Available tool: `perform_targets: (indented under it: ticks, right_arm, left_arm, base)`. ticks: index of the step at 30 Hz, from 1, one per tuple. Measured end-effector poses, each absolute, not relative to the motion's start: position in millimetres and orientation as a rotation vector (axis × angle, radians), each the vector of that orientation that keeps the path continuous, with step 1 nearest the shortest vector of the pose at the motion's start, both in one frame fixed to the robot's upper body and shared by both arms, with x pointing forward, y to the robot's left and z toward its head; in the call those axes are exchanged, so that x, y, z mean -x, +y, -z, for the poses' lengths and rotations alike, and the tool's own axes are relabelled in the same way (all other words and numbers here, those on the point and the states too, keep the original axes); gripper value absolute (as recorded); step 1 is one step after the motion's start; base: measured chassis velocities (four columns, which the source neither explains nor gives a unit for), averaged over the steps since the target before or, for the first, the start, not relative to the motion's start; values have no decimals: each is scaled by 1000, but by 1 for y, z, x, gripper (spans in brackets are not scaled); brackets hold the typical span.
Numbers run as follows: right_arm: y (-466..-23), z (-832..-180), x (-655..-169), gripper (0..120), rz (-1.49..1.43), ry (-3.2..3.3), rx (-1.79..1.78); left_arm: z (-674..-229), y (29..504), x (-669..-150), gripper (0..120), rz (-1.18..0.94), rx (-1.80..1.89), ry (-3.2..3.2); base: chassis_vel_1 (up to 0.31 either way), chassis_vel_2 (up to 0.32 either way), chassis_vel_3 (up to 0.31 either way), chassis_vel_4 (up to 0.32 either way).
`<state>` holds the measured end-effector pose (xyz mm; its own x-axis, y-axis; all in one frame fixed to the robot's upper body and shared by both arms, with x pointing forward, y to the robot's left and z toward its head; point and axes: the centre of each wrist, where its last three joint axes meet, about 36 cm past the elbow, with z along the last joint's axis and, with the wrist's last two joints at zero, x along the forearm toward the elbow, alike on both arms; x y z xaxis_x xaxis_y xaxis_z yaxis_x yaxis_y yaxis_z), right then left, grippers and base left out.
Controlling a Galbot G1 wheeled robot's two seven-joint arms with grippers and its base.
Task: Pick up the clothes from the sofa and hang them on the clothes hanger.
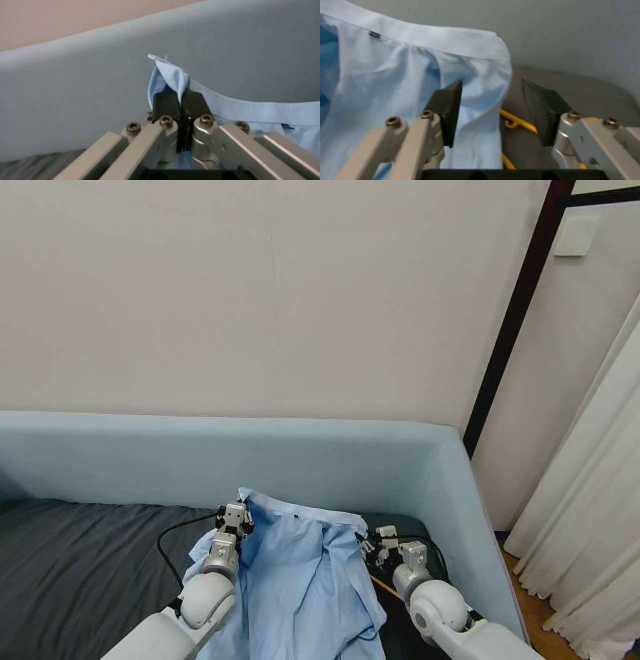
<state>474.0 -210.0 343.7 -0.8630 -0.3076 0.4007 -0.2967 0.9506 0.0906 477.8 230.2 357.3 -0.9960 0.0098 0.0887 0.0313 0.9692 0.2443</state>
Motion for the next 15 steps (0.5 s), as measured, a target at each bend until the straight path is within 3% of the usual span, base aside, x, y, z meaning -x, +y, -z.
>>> perform_targets:
  ticks: [6, 9, 13, 15]
  right_arm:
    - [-262, -311, -464, 74, -69, -2592, -325]
    - [-274, -302, -461, 79, -86, -2563, -314]
    - [-305, -280, -460, 98, -130, -2504, -308]
    - [-309, -277, -460, 99, -134, -2495, -310]
  left_arm:
    - [-354, 230, -468, 0, 399, 52, -3036]
    - [-353, 231, -465, 0, 408, 58, -3039]
    - [-351, 233, -458, 0, 415, 66, -3039]
    - [-350, 233, -457, 0, 415, 67, -3039]
  base:
    - [0, 0, 0, 0]
    - [0, 0, 0, 0]
    - [0, 0, 0, 0]
    - [0, 0, 0, 0]
